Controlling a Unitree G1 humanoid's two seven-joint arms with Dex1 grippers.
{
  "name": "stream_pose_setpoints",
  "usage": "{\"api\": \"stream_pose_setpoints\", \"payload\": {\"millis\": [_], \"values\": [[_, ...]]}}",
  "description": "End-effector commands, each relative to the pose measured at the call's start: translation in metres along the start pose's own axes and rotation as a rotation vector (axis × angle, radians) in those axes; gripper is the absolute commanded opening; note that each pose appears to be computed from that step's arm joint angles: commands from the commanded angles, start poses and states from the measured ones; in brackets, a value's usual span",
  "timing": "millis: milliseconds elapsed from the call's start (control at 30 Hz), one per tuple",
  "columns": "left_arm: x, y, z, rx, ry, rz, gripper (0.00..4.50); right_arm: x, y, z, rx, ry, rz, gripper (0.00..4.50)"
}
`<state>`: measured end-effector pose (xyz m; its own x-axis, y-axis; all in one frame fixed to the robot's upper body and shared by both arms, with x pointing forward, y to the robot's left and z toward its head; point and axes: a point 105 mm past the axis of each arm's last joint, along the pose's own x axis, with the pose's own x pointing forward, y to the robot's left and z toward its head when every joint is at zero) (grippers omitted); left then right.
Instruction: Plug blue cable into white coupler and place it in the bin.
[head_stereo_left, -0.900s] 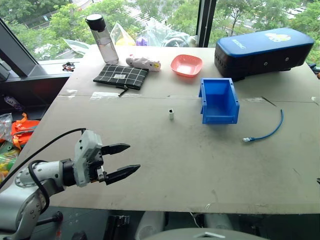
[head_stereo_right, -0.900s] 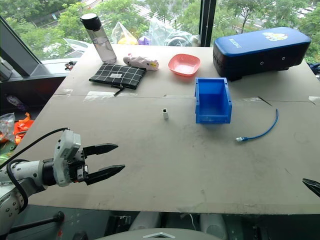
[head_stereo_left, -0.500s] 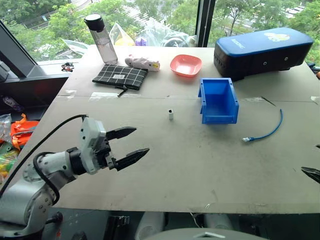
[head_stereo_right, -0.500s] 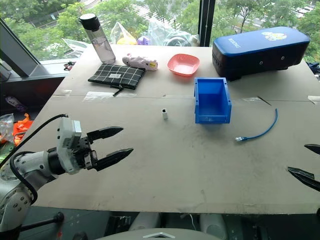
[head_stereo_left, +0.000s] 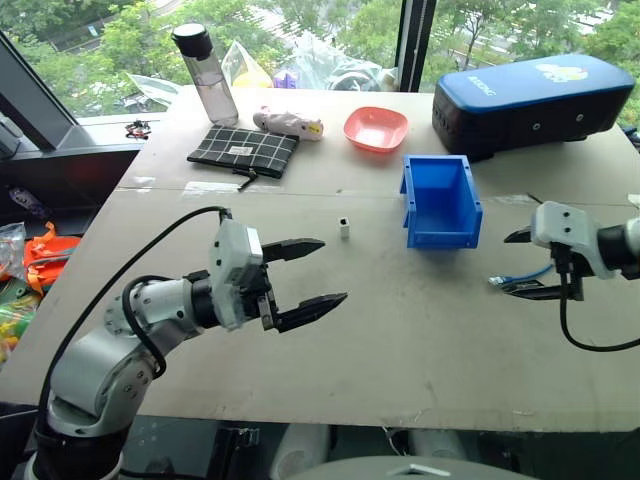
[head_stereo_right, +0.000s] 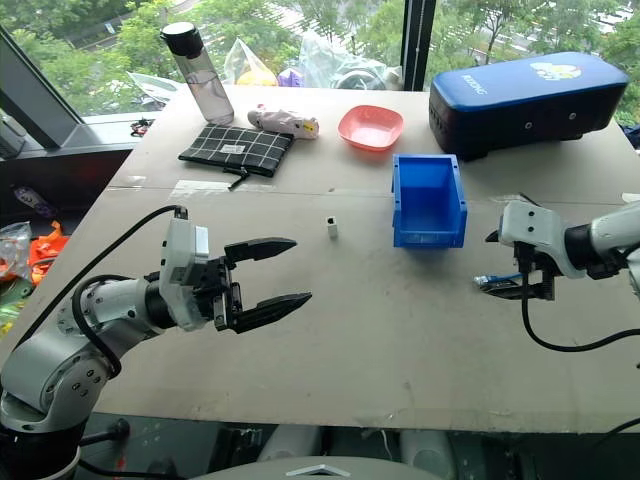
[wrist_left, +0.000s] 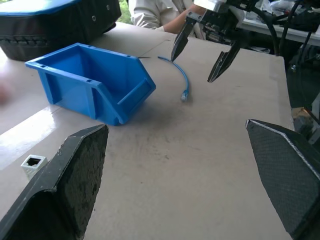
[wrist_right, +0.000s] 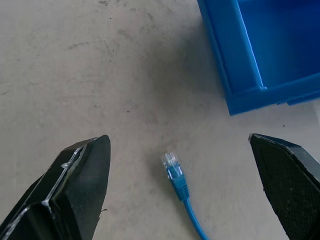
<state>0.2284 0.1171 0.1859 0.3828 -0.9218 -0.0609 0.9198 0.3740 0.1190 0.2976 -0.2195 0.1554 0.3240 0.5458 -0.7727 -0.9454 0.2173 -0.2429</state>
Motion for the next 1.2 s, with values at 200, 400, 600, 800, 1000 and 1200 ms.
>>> {"api": "stream_pose_setpoints", "payload": {"millis": [200, 400, 600, 800, 1000, 1200], "values": [[-0.001, -0.005, 0.003, 0.043, -0.014, 0.022, 4.47, 0.017, -0.021, -0.026, 0.015, 0.18, 0.093, 4.5], [-0.002, -0.008, 0.002, 0.043, -0.011, 0.028, 4.49, 0.025, -0.03, -0.036, 0.04, 0.24, 0.129, 4.24], [-0.004, -0.01, 0.0, 0.041, -0.007, 0.05, 4.5, 0.033, -0.024, -0.049, 0.04, 0.3, 0.181, 2.06], [-0.006, -0.012, -0.002, 0.034, -0.005, 0.06, 4.5, 0.036, -0.018, -0.046, 0.017, 0.282, 0.177, 0.07], [-0.011, -0.009, -0.013, 0.029, 0.027, 0.081, 4.5, 0.047, 0.02, 0.014, -0.12, 0.147, 0.233, 0.07], [-0.011, -0.02, -0.032, 0.032, 0.113, 0.021, 4.5, 0.078, 0.047, 0.062, -0.184, 0.091, 0.235, 0.07]]}}
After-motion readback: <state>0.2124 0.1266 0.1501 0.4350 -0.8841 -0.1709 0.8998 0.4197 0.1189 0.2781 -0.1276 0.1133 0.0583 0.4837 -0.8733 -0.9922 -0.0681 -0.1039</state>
